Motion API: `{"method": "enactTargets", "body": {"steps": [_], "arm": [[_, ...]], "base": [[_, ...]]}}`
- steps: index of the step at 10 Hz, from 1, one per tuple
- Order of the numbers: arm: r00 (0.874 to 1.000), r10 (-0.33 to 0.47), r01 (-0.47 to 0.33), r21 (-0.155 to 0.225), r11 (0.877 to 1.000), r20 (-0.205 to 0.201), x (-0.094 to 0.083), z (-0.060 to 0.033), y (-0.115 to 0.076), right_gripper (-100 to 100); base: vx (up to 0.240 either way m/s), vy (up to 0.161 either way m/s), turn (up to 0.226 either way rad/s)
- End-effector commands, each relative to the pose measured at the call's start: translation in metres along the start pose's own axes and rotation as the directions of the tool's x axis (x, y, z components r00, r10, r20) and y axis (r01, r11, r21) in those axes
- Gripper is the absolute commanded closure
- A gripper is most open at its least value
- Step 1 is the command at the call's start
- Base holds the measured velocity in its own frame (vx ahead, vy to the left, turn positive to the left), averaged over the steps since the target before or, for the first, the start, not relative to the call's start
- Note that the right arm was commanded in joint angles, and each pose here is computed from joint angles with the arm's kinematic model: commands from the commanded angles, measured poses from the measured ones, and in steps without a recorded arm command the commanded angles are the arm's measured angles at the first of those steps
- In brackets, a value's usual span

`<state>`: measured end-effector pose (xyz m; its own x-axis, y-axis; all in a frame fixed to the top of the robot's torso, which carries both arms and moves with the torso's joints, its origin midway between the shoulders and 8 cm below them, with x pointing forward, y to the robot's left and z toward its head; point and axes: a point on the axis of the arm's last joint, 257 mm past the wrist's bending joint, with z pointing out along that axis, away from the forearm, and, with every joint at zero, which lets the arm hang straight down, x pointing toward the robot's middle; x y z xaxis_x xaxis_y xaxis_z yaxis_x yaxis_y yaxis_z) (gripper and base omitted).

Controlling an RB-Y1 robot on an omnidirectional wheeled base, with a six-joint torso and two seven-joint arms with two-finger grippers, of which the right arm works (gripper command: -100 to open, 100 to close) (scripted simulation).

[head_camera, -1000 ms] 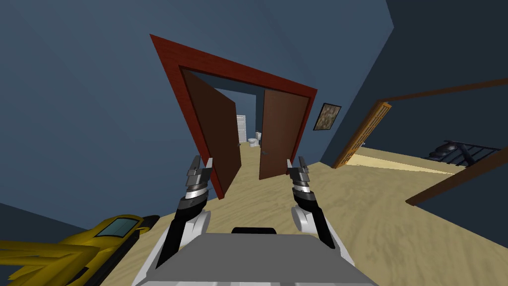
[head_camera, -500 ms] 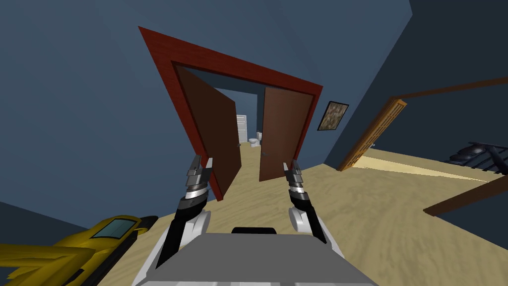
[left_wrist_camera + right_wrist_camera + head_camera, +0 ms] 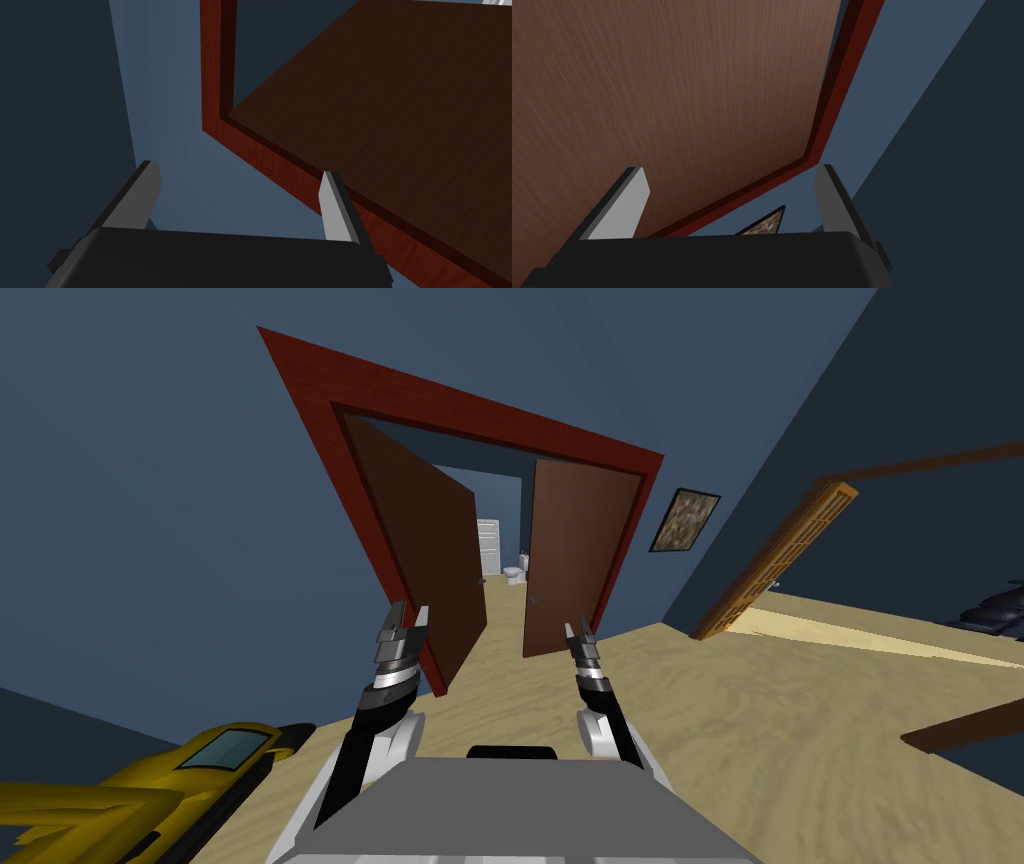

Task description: Push the door open

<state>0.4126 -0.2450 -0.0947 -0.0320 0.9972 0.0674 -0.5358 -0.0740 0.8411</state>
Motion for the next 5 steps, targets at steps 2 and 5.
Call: {"method": "enactTargets", "body": {"steps": [2,5], "arm": [[1.000,-0.005,0.006,0.050,0.999,-0.007,0.000,-0.0080,-0.028,-100],[1.000,-0.009,0.011,0.100,0.995,-0.012,0.001,-0.0173,-0.054,-100]], "base": [[0.086,-0.073,0.055],[0.071,-0.051,0.039]]}}
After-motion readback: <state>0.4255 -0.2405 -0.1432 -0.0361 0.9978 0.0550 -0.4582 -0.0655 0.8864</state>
